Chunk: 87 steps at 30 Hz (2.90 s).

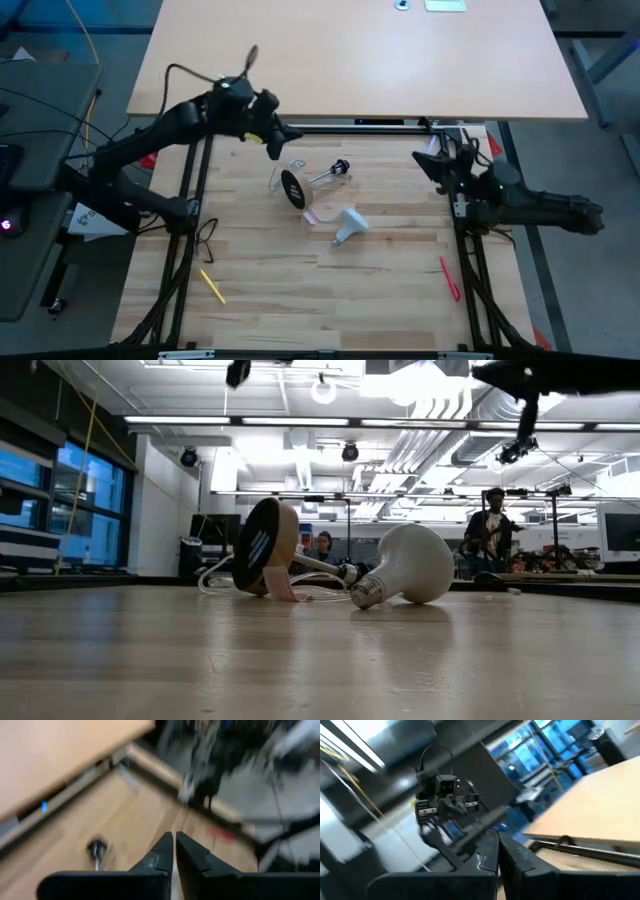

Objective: Screw lightbulb
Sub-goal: Insert the light bulb into the lamp holder

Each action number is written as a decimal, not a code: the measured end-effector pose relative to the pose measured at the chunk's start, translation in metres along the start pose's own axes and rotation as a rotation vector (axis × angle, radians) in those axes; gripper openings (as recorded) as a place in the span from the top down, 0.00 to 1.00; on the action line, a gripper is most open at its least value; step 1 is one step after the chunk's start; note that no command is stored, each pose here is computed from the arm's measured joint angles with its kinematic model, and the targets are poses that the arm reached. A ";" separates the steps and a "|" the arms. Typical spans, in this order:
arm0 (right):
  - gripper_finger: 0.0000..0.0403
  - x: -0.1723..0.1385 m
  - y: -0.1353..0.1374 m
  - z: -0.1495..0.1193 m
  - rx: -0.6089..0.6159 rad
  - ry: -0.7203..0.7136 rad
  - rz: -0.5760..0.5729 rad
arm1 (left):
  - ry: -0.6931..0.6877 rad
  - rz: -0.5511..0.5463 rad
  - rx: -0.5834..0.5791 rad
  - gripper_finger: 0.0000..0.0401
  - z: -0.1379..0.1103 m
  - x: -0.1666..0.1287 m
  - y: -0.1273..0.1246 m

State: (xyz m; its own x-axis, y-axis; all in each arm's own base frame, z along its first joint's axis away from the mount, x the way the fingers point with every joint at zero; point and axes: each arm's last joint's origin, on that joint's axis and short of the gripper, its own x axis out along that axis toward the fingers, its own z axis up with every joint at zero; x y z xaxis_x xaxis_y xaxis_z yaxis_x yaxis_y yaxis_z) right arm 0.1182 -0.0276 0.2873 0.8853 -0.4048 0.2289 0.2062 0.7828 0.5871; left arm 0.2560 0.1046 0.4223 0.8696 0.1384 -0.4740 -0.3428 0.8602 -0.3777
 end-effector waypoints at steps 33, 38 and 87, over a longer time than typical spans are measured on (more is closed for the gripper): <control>0.34 0.070 0.060 0.058 -0.308 0.479 -0.262 | 0.758 0.076 0.600 0.29 -0.070 0.112 0.046; 0.34 0.070 0.059 0.059 -0.297 0.451 -0.310 | 0.549 0.207 0.061 0.29 -0.053 0.106 0.047; 0.34 0.071 0.041 0.066 -0.118 0.507 -0.343 | 0.902 -0.083 1.199 0.29 -0.091 0.150 0.044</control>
State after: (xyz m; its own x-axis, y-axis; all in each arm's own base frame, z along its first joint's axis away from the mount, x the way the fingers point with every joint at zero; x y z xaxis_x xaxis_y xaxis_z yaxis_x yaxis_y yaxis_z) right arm 0.1619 -0.0552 0.3784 0.8422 -0.3905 -0.3717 0.5330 0.7067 0.4653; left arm 0.3384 0.1184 0.2620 0.2137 0.1140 -0.9702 0.5696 0.7923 0.2185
